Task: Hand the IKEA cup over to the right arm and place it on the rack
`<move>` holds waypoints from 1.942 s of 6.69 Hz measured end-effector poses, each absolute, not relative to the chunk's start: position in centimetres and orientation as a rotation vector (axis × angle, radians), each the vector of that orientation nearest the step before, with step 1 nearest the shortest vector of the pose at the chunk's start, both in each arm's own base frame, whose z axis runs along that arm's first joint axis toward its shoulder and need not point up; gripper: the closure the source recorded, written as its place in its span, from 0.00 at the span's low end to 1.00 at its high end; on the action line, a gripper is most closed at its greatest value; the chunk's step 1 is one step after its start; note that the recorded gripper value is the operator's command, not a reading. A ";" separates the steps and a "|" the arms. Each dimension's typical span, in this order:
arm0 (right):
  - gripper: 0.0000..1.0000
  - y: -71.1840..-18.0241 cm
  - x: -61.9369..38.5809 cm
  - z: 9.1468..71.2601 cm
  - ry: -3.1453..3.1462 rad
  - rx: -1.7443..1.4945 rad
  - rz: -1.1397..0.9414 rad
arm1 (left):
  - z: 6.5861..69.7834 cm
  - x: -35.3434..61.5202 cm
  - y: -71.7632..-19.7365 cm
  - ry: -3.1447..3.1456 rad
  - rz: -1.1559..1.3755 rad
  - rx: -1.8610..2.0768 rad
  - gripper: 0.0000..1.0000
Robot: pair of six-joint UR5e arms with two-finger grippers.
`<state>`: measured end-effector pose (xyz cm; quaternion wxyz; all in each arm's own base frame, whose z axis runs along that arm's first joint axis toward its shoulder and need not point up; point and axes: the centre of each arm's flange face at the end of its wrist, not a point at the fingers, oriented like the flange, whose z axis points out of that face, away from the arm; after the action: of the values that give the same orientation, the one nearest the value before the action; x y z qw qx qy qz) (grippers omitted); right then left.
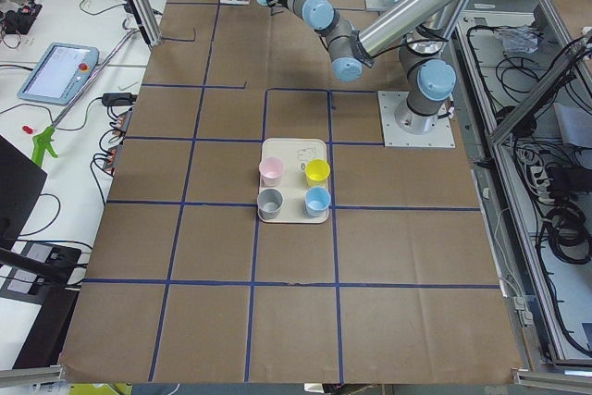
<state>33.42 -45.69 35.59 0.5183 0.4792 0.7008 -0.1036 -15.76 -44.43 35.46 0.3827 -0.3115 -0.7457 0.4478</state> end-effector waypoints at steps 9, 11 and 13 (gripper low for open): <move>0.80 -50.4 26.7 36.1 1.767 1.044 -0.527 | 37.9 -5.3 -47.5 -2.180 1.226 -0.314 0.01; 0.82 -52.9 21.5 36.4 1.870 0.928 -0.745 | 40.4 -4.0 -51.4 -2.359 1.140 -0.115 0.01; 0.83 -55.2 16.1 37.2 1.982 0.789 -0.977 | 44.4 -5.1 -55.5 -2.608 0.875 0.036 0.01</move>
<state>16.06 -55.21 37.18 0.3871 0.3100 0.7789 -0.3838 -5.10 -55.48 44.39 0.1941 0.0129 -0.9299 0.3121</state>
